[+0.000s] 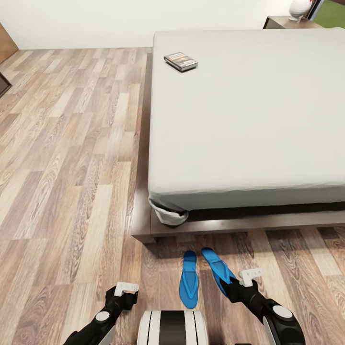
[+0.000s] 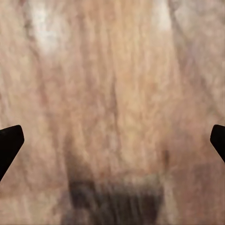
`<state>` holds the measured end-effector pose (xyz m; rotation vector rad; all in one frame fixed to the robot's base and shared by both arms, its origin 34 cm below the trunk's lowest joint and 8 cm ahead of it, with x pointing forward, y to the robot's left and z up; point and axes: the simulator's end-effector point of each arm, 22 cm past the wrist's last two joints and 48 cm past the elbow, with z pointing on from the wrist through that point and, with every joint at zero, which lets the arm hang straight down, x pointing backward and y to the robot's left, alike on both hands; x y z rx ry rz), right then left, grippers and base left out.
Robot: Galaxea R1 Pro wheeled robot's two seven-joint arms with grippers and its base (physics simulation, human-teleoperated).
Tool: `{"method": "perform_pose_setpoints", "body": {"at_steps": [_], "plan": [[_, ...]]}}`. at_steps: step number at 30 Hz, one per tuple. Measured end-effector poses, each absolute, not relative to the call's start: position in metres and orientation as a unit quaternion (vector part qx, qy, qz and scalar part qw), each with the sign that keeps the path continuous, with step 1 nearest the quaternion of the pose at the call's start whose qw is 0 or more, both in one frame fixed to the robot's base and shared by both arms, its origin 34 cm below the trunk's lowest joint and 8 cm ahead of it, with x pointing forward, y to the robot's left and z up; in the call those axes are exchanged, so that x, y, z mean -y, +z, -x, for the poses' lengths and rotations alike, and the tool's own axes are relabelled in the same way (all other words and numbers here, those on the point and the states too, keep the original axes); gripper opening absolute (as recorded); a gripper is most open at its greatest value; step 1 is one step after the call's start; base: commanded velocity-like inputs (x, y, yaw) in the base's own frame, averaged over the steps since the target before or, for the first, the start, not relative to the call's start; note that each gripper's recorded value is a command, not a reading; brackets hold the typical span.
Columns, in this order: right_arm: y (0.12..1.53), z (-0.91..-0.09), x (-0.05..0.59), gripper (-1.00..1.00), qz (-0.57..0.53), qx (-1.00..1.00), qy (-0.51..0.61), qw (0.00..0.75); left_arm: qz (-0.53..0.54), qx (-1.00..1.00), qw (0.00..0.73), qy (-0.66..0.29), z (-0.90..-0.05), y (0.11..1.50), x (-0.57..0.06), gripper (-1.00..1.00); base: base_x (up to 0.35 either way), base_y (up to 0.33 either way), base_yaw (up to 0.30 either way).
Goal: In the bedroom, move the book from the bed onto either nightstand, and place the two sandals side by side next to the bed.
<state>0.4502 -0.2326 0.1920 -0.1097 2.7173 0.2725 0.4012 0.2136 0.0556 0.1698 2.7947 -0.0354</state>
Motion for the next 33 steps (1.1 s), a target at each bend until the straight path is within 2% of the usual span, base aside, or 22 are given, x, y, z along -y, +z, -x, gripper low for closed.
{"method": "perform_pose_setpoints", "body": {"at_steps": [33], "plan": [[0.185,-0.456,0.232,-1.00,0.039,-0.974,0.097,0.201,-0.060,-0.986,0.157,-0.013,-0.390,0.047,-0.214,1.00,0.000,0.000,0.000]]}}
